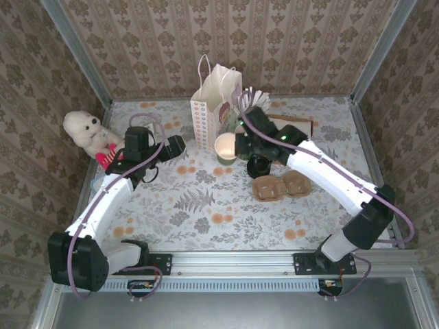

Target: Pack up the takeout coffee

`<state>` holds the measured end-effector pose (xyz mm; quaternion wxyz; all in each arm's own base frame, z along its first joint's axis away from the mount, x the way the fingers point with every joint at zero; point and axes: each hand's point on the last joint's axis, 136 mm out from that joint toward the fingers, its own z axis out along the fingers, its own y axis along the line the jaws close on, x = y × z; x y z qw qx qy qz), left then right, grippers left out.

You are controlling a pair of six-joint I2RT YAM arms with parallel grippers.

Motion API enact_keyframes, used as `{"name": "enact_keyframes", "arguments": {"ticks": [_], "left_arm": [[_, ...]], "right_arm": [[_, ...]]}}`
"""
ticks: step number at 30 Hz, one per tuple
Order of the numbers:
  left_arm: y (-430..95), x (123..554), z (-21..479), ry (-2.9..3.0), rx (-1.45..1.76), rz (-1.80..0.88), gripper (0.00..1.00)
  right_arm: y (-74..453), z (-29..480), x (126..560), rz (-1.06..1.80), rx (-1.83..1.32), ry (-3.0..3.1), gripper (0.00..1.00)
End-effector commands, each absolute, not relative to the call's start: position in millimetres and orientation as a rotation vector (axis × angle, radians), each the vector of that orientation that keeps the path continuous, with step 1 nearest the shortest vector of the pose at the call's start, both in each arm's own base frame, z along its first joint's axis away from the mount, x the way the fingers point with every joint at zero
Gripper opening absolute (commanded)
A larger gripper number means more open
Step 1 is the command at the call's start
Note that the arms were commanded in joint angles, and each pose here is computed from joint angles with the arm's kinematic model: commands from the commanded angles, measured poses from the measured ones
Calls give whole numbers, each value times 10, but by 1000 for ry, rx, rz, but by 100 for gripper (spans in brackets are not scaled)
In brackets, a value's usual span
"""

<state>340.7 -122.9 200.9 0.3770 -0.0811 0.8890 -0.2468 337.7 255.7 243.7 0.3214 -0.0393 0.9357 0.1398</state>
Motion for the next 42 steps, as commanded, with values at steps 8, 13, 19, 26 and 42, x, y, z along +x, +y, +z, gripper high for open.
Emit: {"name": "enact_keyframes", "arguments": {"ticks": [8,13,19,26,42], "left_arm": [[-1049,2987,1290,2609,-479,-527,100],[-1067,2942,1035,2729,-527,-494,100],[-1148,2935,911,2787,-507,-501,100],[-1199,2939,871,2812,-482,-499,100],[-1396,3026,1100,2701,-358,-669,100]], "right_arm": [[3172,1727,3374,357,-157,2493,0],[3248,1481,3375,343,-149,2535,0],[3215,1298,3341,291,-189,2568,0],[3168,1146,3299,258,-181,2607,14],[2213,1740,3215,234,0,2524,69]]}}
